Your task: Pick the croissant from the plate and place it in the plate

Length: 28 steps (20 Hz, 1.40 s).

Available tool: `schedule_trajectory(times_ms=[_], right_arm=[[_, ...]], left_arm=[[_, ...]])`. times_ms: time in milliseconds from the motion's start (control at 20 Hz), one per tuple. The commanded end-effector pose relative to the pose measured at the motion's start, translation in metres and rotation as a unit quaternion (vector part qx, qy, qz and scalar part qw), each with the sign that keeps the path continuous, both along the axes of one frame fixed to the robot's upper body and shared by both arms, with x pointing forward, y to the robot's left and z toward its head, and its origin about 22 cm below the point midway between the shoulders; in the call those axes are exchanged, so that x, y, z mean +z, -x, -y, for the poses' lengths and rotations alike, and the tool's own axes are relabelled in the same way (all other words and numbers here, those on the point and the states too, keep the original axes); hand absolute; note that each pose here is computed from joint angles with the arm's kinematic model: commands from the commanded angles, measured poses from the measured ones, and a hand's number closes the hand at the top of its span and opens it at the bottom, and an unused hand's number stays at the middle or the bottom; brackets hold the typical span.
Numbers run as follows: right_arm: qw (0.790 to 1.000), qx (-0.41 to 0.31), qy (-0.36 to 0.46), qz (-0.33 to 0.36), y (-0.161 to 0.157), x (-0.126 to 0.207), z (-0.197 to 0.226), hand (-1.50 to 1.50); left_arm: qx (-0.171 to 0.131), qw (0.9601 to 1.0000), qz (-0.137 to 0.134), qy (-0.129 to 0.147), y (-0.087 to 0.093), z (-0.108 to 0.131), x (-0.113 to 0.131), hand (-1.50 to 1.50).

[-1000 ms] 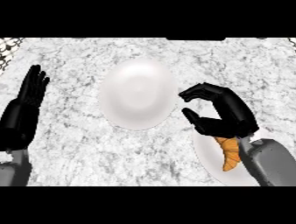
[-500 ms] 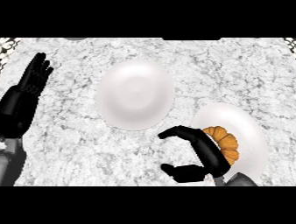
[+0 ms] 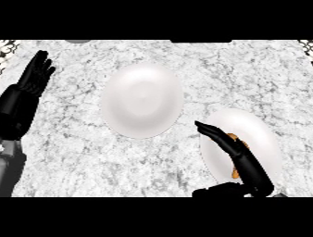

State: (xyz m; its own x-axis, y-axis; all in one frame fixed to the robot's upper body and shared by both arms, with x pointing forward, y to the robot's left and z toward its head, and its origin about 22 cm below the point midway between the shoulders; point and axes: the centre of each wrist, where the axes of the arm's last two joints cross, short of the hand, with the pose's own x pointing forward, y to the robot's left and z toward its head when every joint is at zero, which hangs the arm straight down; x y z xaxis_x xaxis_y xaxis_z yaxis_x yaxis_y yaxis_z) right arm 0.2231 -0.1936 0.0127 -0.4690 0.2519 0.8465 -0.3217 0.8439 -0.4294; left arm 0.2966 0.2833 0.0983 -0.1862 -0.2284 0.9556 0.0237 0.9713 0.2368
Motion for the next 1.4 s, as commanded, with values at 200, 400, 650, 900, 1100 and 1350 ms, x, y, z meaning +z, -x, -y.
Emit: schedule_trajectory(times_ms=[200,400,650,900,1100,1350], right_arm=[[0.965,-0.061,0.255,-0.025,-0.018,0.074,0.049,-1.5],[0.918,-0.052,0.384,-0.085,-0.017,0.093,0.063,-1.5],[0.862,-0.021,0.482,-0.159,-0.016,0.109,0.032,-1.5],[0.839,-0.02,0.514,-0.18,-0.027,0.11,-0.01,-1.5],[0.835,-0.034,0.518,-0.182,-0.032,0.095,0.002,-1.5],[0.806,-0.074,0.558,-0.182,-0.046,0.078,0.007,-1.5]], left_arm=[[-0.002,1.0,-0.008,0.003,0.0,0.006,-0.004,0.0],[0.006,1.0,0.0,-0.004,0.002,0.001,-0.001,0.0],[-0.003,1.0,0.0,0.002,0.0,-0.002,0.009,0.0],[-0.009,0.9999,0.003,-0.011,-0.003,0.008,0.002,0.0],[-0.013,0.9999,-0.002,0.005,-0.008,0.006,-0.011,0.0],[-0.005,1.0,0.004,-0.001,-0.005,-0.011,-0.005,0.0]])
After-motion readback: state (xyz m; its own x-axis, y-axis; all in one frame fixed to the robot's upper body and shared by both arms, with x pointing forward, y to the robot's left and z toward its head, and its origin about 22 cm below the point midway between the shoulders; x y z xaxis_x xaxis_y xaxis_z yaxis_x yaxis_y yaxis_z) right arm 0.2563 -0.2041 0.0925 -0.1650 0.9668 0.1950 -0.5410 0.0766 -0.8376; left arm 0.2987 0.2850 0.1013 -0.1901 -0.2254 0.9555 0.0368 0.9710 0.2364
